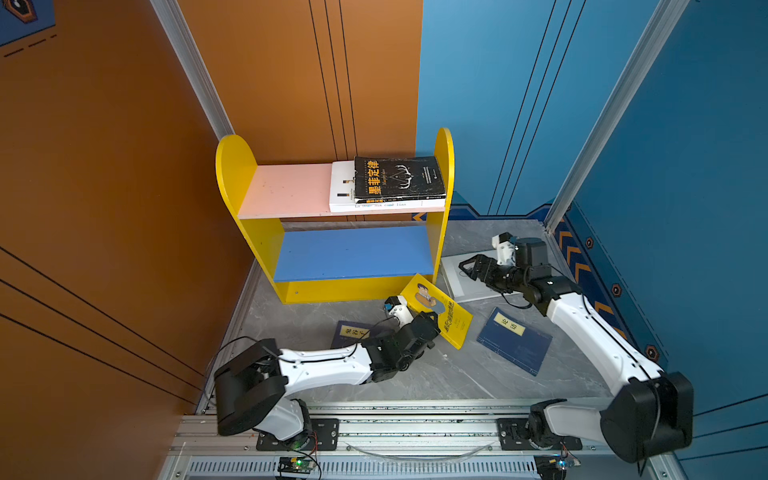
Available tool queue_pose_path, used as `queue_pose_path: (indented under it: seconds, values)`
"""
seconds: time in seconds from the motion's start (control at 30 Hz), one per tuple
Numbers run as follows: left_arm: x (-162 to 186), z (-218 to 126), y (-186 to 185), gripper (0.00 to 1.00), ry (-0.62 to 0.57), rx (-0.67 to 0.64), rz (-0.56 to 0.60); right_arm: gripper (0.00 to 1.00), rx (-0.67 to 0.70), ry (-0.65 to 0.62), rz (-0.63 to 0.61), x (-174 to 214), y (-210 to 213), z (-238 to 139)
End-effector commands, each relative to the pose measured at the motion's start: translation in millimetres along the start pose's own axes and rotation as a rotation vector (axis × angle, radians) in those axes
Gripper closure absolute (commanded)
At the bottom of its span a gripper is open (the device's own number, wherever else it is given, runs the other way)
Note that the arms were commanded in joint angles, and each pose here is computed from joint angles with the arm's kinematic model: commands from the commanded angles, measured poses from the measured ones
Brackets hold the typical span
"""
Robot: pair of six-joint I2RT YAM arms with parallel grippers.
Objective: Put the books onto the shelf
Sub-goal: 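Lift the yellow book upright with the left gripper while the right gripper rises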
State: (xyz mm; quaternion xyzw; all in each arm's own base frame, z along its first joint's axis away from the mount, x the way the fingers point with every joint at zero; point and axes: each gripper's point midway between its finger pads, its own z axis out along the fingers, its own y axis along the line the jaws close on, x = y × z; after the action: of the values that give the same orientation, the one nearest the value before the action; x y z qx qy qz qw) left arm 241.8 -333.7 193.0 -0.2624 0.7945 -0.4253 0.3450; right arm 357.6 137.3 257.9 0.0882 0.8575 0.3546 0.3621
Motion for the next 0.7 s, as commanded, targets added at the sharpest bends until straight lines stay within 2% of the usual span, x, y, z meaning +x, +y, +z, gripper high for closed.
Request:
queue_pose_path:
  seconds: [0.0,0.07,0.13,0.23,0.33,0.47,0.67]
  values:
    - [-31.8,-52.7,-22.3,1.00,-0.083,-0.044,0.186,0.11,-0.033,-0.147,0.039,-34.2,19.8,-33.3]
    - [-46.9,-83.7,-37.9,1.00,-0.073,-0.016,0.284,0.12,-0.072,-0.225,0.024,-50.5,37.5,-55.4]
    - [-64.5,-116.2,-58.8,1.00,-0.081,0.051,0.342,0.11,-0.153,-0.296,-0.059,-64.6,67.4,-78.7]
    - [-89.1,-166.3,-89.2,1.00,-0.110,0.172,0.380,0.07,-0.242,-0.426,-0.190,-83.3,111.5,-120.4]
    - [-108.8,-199.6,-109.5,1.00,-0.162,0.247,0.421,0.05,-0.292,-0.526,-0.256,-97.5,140.2,-154.4]
    - [-115.8,-231.1,-147.4,1.00,-0.125,0.379,0.507,0.05,-0.358,-0.549,-0.290,-103.6,166.2,-174.4]
    - [-135.6,-268.0,-193.7,1.00,-0.188,0.553,0.534,0.04,-0.473,-0.545,-0.292,-99.8,192.6,-184.2]
